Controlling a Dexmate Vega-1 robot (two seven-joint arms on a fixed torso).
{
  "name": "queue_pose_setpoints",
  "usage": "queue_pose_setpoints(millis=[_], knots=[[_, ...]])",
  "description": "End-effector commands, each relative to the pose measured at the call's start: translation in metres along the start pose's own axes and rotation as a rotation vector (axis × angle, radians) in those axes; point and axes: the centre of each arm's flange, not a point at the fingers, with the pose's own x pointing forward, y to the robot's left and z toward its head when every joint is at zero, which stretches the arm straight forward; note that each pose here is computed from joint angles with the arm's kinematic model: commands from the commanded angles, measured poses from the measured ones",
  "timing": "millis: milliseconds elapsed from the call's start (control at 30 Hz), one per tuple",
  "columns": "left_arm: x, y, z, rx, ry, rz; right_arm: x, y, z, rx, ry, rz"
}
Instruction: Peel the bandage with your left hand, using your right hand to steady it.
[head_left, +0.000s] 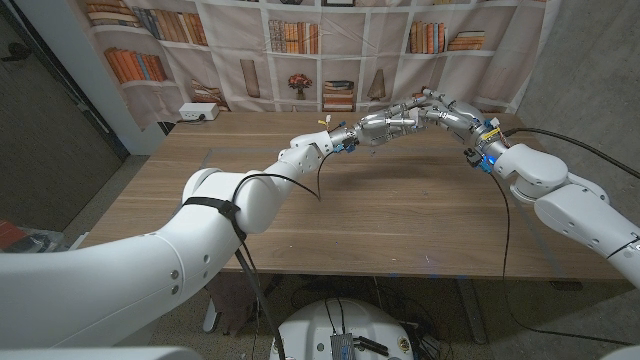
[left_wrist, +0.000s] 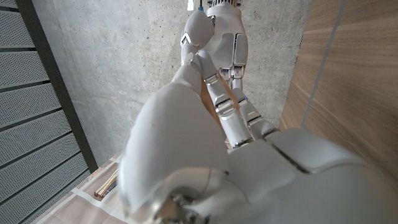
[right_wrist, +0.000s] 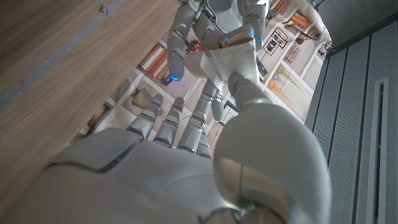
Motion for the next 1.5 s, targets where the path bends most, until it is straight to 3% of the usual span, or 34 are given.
queue_pose_setpoints(millis=[33,700,1500], knots=[[0.0037,-0.0027,0.0014,0.012,0.013,-0.015,0.0008,-0.0029,-0.0095,0.035,0.029,-0.004],[0.0037,-0.002,0.0026,0.012,0.011,-0.011,0.0014,-0.0039,-0.0104,0.058,0.017,-0.035],[0.0097,-0.0039,0.0068,0.037,0.027,-0.015,0.0006,-0.0045,-0.011,0.002,0.057,-0.083]])
